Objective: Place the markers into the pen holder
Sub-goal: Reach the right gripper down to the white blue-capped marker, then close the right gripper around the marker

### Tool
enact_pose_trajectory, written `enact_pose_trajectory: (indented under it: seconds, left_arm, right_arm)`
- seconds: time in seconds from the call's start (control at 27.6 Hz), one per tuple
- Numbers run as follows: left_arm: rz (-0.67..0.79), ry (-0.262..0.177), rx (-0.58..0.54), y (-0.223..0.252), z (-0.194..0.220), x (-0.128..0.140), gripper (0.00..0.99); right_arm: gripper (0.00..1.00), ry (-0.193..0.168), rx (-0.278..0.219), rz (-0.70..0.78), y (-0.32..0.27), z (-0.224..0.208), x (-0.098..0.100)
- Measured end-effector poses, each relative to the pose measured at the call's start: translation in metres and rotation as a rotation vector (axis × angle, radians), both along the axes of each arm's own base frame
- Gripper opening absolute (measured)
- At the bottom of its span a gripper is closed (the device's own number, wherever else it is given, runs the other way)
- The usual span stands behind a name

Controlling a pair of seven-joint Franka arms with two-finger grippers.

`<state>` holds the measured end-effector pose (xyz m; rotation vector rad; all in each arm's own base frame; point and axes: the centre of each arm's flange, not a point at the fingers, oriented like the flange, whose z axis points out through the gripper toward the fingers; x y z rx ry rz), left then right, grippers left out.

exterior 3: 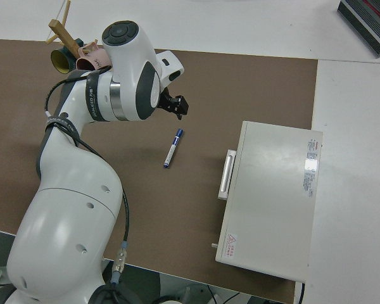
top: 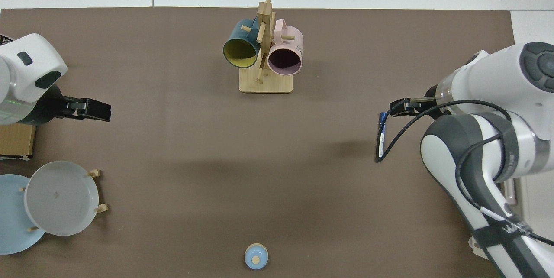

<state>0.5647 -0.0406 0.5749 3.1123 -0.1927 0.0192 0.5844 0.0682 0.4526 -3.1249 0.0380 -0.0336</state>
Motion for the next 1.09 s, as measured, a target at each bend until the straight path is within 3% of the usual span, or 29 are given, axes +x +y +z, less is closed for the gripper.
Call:
enact_pose_trajectory:
  seconds: [0.73, 1.09]
  left_arm:
    - [0.003, 0.01, 0.001, 0.002, -0.006, -0.002, 0.991]
    - [0.003, 0.011, 0.001, 0.002, -0.007, -0.002, 0.991]
  right_arm:
    - [1.0, 0.057, -0.01, -0.066, -0.007, -0.118, 0.016]
    - [0.97, 0.056, -0.011, -0.1, -0.007, -0.144, 0.02]
